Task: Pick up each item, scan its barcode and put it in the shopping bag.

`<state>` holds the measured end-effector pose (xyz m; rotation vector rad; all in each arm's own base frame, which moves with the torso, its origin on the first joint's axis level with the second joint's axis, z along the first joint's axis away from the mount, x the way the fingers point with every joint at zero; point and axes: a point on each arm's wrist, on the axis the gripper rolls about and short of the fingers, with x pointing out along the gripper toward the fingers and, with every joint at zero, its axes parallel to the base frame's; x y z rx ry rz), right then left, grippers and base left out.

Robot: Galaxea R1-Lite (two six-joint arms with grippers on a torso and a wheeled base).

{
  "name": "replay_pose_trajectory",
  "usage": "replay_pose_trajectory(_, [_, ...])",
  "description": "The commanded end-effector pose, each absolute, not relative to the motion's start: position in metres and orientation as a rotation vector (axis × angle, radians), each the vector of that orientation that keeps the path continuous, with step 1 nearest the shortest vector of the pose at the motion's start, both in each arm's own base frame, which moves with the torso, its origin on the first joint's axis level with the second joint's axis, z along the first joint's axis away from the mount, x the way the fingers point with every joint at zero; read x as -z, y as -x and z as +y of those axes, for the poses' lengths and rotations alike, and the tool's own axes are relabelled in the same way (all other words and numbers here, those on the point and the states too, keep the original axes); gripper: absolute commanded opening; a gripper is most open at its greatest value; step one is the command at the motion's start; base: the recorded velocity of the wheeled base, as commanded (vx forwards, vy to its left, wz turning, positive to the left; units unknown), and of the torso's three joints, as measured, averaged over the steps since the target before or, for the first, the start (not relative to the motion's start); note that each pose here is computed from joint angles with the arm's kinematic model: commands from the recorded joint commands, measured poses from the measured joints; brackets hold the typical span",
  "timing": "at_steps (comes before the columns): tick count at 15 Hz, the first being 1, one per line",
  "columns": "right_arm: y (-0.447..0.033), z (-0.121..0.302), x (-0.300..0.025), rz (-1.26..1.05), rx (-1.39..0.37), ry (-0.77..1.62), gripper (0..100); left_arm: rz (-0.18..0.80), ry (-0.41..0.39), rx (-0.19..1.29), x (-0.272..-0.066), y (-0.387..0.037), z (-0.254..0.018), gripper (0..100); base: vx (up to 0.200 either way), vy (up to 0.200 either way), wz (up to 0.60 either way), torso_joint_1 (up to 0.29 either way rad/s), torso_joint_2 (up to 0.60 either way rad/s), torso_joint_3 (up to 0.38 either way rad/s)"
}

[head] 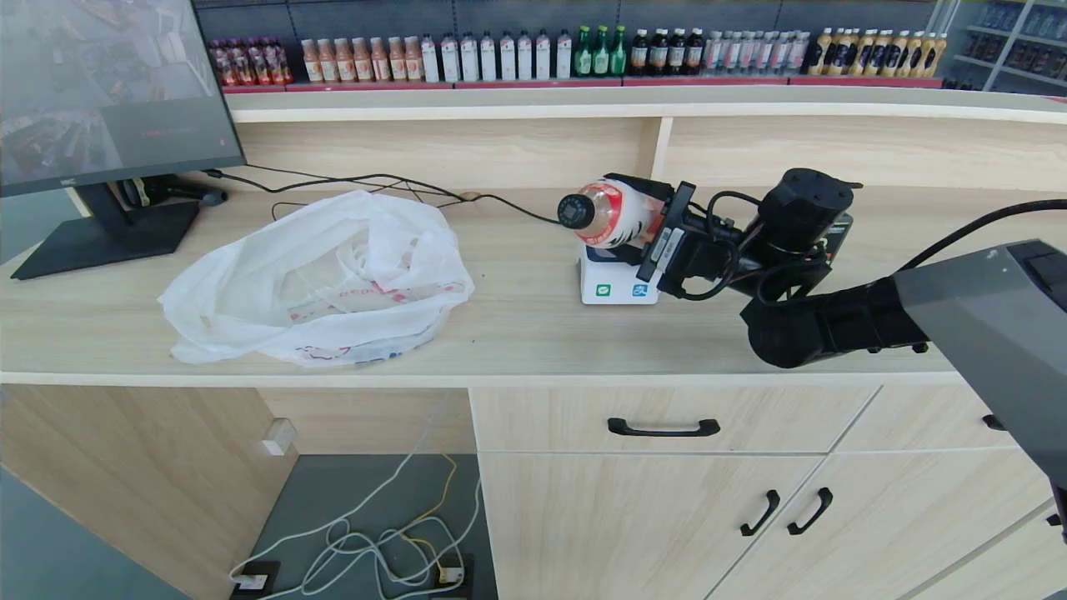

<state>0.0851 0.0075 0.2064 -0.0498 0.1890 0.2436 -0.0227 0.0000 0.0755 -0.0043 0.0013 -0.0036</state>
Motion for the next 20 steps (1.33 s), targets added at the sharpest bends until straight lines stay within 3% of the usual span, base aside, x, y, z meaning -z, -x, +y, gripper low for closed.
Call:
replay_pose_trajectory(1, [-0.189, 0.013, -0.209, 0.153, -0.218, 0.111, 100, 0.002, 0.005, 0.003, -0.076, 0.023, 0.000, 100, 0.000, 0.000, 0.00, 0.000, 0.00, 0.000])
replay_pose_trajectory(6, [-0.286, 0.075, -0.180, -0.304, -0.297, 0.095, 100, 0.002, 0.005, 0.003, -0.076, 0.023, 0.000, 100, 0.000, 0.000, 0.00, 0.000, 0.00, 0.000])
replay_pose_trajectory(8, [-0.301, 0.092, -0.170, -0.313, -0.298, 0.080, 100, 0.002, 0.005, 0.003, -0.076, 0.023, 0.000, 100, 0.000, 0.000, 0.00, 0.000, 0.00, 0.000])
replay_pose_trajectory(20, [-0.323, 0.095, -0.164, -0.283, -0.280, 0.064, 100, 0.002, 0.005, 0.003, -0.076, 0.023, 0.000, 100, 0.000, 0.000, 0.00, 0.000, 0.00, 0.000])
